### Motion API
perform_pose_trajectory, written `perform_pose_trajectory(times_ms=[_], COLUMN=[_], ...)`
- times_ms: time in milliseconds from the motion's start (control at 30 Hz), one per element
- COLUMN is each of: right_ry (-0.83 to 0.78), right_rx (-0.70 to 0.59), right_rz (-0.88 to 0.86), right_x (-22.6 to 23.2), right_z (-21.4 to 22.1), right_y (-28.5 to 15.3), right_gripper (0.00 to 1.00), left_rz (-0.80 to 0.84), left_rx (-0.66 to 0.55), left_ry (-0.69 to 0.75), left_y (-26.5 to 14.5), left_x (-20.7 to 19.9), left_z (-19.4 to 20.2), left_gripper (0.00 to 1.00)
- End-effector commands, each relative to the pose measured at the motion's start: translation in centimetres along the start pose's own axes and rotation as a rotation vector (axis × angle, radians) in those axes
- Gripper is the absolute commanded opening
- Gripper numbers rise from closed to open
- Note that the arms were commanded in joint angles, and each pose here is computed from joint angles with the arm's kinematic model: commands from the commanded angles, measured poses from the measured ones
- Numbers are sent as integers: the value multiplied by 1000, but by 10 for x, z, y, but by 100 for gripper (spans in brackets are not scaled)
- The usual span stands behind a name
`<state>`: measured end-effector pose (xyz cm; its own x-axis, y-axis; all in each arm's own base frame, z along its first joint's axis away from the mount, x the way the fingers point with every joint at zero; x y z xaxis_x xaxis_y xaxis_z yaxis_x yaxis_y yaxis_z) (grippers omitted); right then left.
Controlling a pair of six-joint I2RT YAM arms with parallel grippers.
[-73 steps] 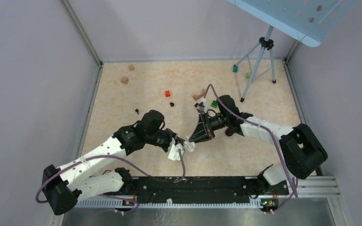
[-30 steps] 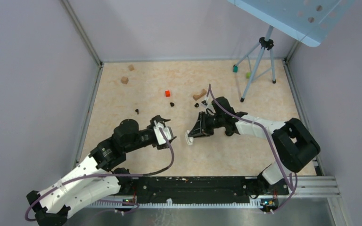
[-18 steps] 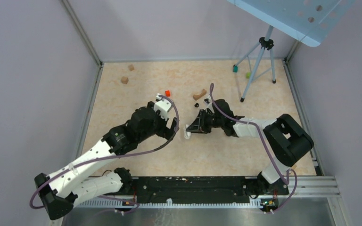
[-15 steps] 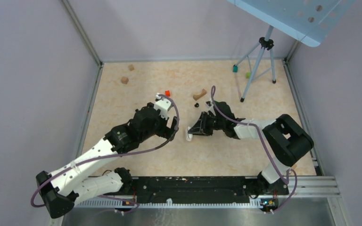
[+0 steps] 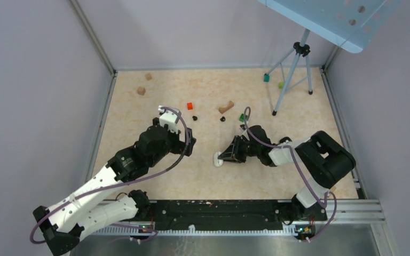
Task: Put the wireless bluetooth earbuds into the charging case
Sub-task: Place the charging case with the earbuds at the center of the board.
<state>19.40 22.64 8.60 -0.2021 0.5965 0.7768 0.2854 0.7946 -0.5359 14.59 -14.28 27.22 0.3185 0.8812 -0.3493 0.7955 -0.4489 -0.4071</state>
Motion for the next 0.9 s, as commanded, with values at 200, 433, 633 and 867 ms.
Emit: perform_pose_trajectory(times_ms=[200,433,633,867], right_ry=[-26,-31,-33,-27], right_rx=[-64,-63,-61,-56], right_rz=[-59,-61,-46,-32], right_x=[9,10,9,9], right_z=[-10,-11,-12,-9], right_y=[-3,-3,-3,0], right_gripper=[0,0,0,0], left_rz=[-58,-80,-99,-124], left_rx=[15,41,74,59], left_ry=[-34,-26,-25,-45], left_y=[7,15,18,18], left_x=[-1,-1,-1,3], left_z=[-2,1,2,0], left_gripper=[99,99,99,99])
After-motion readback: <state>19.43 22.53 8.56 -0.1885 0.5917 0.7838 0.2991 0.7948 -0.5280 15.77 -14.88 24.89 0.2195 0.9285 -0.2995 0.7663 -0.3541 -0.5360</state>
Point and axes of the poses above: each gripper's point midway between its finger pads, its own y axis out along the fingers, its own x axis along the line the jaws close on, z = x × y, the point moved 9 cm from there along -y, back along the fingers, and after that the axes turned 13 degrees about -y, right-handed, at the moved point
